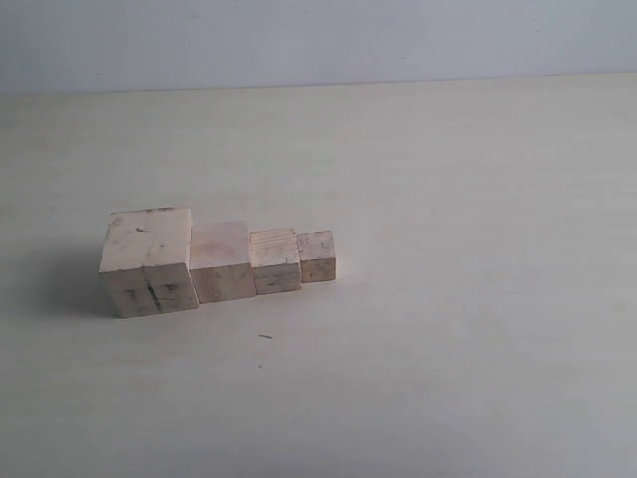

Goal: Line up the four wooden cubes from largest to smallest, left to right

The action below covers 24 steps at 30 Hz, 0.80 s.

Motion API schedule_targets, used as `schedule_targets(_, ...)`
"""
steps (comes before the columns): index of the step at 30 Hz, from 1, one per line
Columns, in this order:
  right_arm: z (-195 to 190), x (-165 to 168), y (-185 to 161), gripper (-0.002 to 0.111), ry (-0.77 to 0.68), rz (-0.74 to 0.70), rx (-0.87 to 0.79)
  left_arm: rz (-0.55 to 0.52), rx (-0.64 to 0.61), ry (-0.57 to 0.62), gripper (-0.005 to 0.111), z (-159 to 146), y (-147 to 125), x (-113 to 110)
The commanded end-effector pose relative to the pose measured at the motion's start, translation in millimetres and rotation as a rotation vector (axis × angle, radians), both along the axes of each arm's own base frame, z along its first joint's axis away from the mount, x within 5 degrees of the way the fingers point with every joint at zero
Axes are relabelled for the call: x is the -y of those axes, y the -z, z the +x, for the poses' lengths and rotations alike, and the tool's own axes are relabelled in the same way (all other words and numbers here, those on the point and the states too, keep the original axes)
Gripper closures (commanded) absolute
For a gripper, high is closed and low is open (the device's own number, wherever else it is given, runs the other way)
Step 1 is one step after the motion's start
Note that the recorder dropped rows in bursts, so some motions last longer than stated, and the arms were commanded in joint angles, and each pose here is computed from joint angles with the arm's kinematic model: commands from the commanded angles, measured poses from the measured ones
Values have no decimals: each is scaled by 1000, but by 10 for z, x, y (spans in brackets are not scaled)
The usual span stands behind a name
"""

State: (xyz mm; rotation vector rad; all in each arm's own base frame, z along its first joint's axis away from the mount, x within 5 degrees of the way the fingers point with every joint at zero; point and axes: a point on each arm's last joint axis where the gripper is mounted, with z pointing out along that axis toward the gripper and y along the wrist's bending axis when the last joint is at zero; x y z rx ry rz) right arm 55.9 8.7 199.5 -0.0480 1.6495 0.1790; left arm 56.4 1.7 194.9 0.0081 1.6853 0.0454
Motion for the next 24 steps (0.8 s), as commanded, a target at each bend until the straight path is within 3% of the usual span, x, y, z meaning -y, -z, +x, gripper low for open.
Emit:
schedule_targets(1, -3, 4, 10, 108, 6, -6, 3, 3, 10, -3, 107, -5, -9, -2)
schedule_targets(24, -2, 5, 3, 108, 6, -5, 11, 3, 17, -3, 107, -4, -15, -2)
